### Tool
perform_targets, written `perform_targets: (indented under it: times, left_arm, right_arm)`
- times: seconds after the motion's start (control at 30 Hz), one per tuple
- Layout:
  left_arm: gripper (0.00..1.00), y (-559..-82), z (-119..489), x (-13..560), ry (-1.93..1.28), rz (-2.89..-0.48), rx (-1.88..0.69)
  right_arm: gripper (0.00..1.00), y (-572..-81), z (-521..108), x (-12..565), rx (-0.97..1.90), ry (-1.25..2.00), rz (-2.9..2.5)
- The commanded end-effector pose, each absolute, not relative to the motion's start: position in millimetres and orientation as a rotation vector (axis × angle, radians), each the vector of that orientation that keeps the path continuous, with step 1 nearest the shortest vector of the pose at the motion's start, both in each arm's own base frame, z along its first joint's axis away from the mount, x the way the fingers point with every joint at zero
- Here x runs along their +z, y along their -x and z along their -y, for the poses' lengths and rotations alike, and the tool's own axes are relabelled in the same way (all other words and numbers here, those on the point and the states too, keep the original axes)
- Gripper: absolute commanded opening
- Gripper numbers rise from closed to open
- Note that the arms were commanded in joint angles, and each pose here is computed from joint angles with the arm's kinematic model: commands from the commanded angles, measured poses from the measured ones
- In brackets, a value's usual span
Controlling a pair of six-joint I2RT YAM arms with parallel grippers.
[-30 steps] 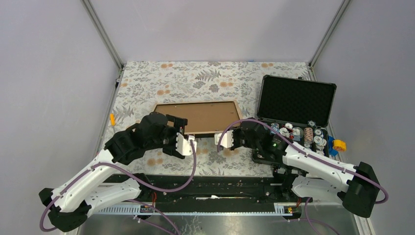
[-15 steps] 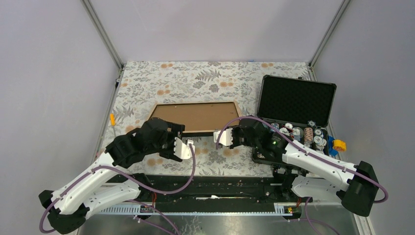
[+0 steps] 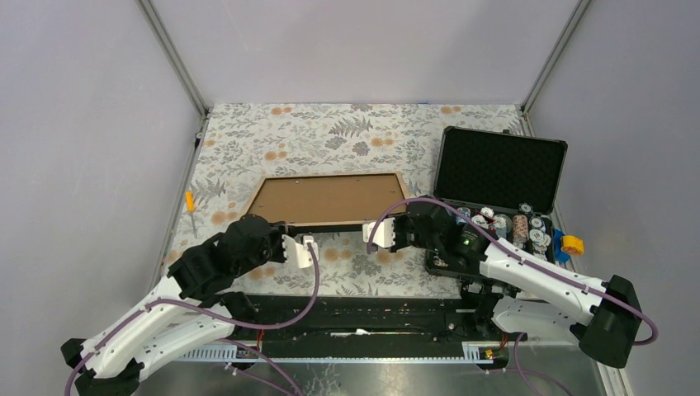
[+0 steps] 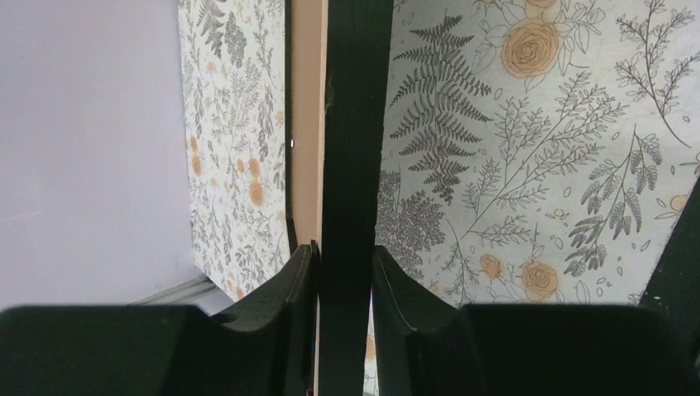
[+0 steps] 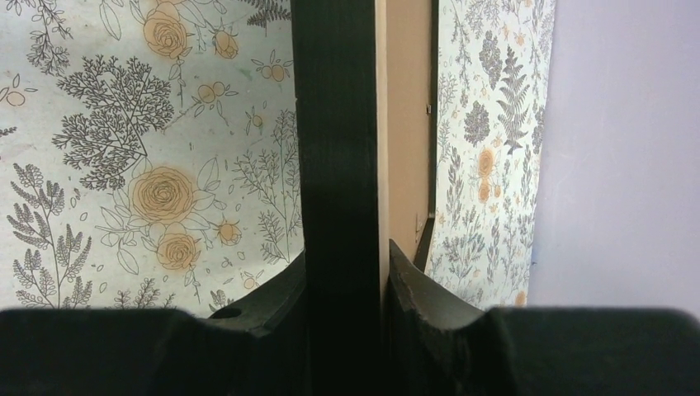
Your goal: Take the photo out of the frame
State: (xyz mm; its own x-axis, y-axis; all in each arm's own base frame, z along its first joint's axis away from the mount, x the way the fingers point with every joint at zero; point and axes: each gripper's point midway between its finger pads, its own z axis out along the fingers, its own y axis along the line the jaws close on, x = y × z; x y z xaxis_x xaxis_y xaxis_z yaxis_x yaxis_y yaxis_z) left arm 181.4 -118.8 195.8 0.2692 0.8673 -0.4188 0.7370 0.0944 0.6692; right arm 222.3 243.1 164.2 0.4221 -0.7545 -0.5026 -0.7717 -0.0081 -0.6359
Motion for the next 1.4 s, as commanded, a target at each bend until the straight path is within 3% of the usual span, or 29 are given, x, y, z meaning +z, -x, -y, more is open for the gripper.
perform_targets:
  times: [0.0,0.1,0.17,0.27,0.37,0.77,1.2,1.37]
  left_arm:
    - [0.22,-187,122,201,-1.599,-1.54,0.178]
    - [0.09,-187,126,200,-1.599,-1.551,0.158]
    - [0.0,-186,130,202,-1.593,-1.555,0.132]
    - [0.0,-185,136,208,-1.577,-1.552,0.091]
    - [0.0,-183,140,212,-1.565,-1.562,0.061]
    - [0.0,-181,149,221,-1.576,-1.549,0.011]
    - [0.0,-179,153,227,-1.584,-1.516,-0.018]
    - [0.0,-176,153,231,-1.576,-1.498,-0.033]
  right_arm:
    - [0.13,-201,-253,166,0.195,1.718,-1.361]
    - [0.18,-202,-254,168,0.195,1.718,-1.351]
    - [0.34,-202,-255,169,0.195,1.718,-1.35]
    - [0.67,-204,-258,172,0.197,1.717,-1.347]
    - [0.77,-207,-264,178,0.199,1.707,-1.326]
    - [0.91,-229,-302,197,0.076,1.662,-1.179]
    - [0.86,-231,-343,207,0.001,1.707,-1.054]
    - [0.73,-233,-347,198,-0.024,1.742,-1.044]
